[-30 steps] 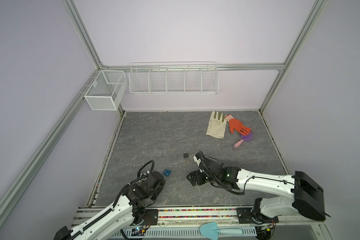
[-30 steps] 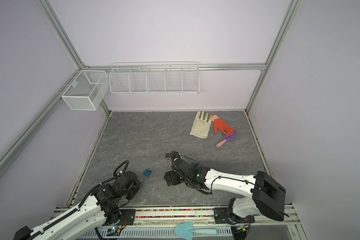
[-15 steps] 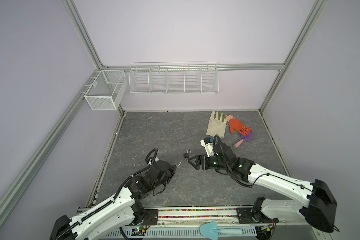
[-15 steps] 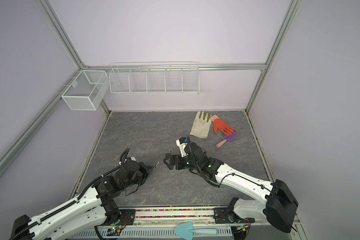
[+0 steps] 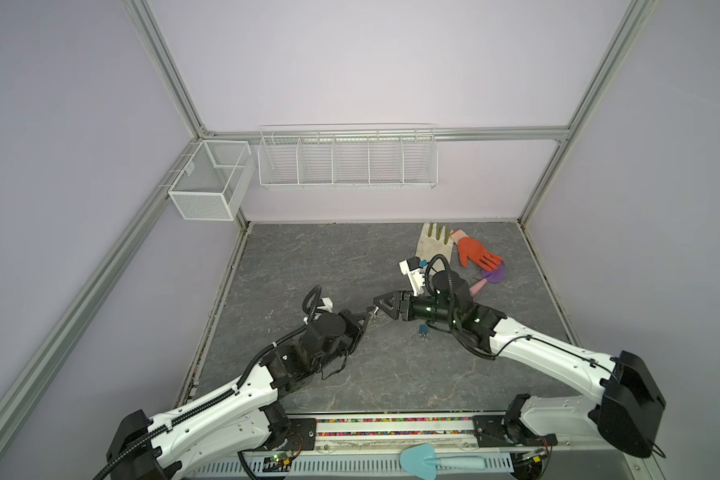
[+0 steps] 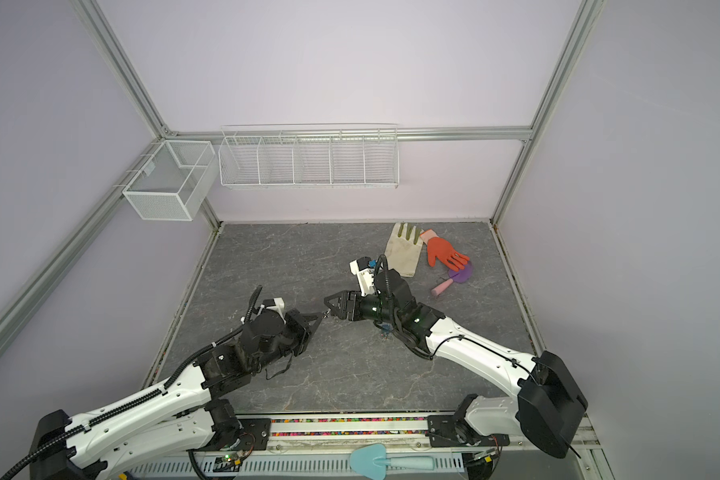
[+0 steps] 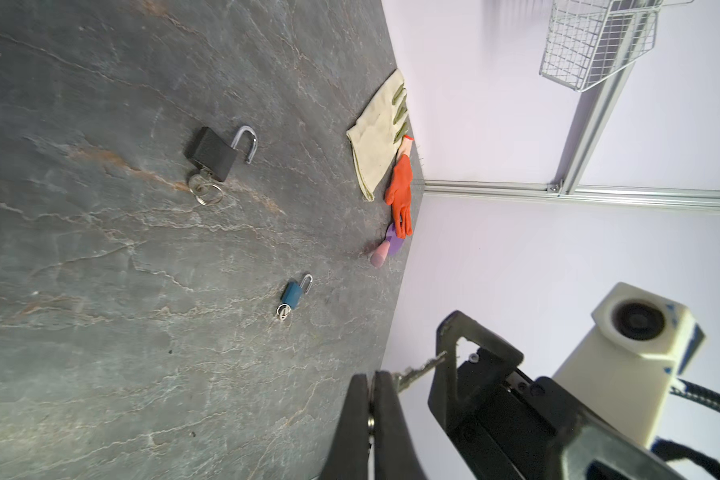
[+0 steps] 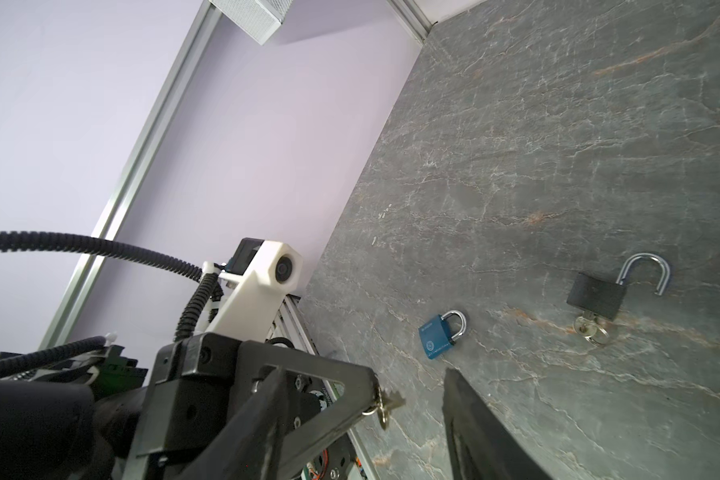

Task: Unlock with the key
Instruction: 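Lift the key with the left gripper while the right gripper moves toward it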

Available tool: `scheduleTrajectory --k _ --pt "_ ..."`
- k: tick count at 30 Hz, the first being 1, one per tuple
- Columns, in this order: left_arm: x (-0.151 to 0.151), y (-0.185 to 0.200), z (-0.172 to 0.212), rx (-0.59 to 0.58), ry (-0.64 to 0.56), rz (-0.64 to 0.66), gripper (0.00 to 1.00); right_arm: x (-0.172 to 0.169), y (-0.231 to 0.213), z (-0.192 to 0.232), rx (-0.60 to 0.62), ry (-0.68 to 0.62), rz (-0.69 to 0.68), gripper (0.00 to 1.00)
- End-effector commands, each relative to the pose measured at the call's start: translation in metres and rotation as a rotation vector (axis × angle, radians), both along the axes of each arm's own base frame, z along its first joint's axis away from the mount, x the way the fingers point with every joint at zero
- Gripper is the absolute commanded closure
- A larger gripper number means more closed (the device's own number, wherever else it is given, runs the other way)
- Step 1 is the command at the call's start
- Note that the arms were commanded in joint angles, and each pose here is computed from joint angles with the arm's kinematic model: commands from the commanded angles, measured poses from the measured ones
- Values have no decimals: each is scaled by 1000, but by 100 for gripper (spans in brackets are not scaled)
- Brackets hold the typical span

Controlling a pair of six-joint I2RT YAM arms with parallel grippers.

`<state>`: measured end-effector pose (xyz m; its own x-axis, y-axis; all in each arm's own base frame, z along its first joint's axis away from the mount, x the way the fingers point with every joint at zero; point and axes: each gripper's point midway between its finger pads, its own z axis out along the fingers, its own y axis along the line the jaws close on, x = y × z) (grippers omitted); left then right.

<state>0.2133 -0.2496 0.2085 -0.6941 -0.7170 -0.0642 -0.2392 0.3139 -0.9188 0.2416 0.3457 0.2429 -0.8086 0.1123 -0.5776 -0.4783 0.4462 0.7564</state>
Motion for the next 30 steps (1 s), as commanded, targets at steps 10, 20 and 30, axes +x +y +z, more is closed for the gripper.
scheduleTrajectory --k 10,20,30 --pt "8 -12 41 -98 -81 14 100 0 9 7 90 9 32 55" --pt "8 -13 37 -93 -75 18 100 1 6 0 92 14 14 72" --pt "8 -13 34 -88 -69 22 100 3 3 4 90 -2 -6 89"
